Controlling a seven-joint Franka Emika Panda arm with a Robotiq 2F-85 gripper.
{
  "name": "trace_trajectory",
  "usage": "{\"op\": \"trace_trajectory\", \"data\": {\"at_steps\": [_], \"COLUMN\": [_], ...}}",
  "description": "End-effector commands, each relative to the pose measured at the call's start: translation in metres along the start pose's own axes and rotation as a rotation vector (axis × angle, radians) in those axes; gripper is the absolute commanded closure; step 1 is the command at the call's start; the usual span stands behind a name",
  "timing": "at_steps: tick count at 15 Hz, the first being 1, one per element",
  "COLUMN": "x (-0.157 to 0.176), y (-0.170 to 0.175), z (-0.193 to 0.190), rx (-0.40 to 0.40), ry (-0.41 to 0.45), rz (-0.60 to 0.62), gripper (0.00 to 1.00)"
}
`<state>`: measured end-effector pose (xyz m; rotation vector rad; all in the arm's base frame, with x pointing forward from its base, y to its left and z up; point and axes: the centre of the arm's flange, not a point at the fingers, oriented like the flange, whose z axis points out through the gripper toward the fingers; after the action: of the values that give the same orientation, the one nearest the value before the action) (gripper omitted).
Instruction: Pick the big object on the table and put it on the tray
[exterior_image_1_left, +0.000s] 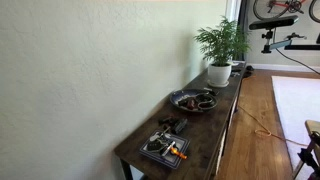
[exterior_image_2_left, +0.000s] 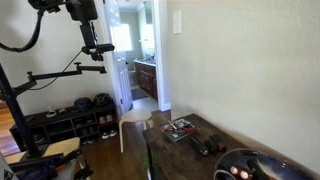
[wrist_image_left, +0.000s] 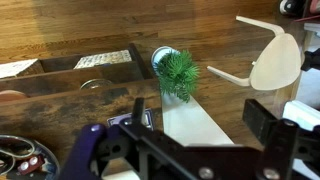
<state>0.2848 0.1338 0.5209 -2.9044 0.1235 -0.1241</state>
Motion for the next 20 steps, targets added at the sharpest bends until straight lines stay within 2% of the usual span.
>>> {"op": "trace_trajectory", "data": {"at_steps": [1,10,15,20], "x": [0.000,0.008,0.029,0.062], "y": [0.000,0.005,0.020,0.044], "z": [0.000,0.005,0.016,0.035], "rx": [0.000,-0.011,-0.056,-0.136], "ry": [0.000,-0.010,-0.024,-0.032], "rz": [0.000,0.003,0.002,0.021], "gripper": [0.00,0.00,0.00,0.00]}}
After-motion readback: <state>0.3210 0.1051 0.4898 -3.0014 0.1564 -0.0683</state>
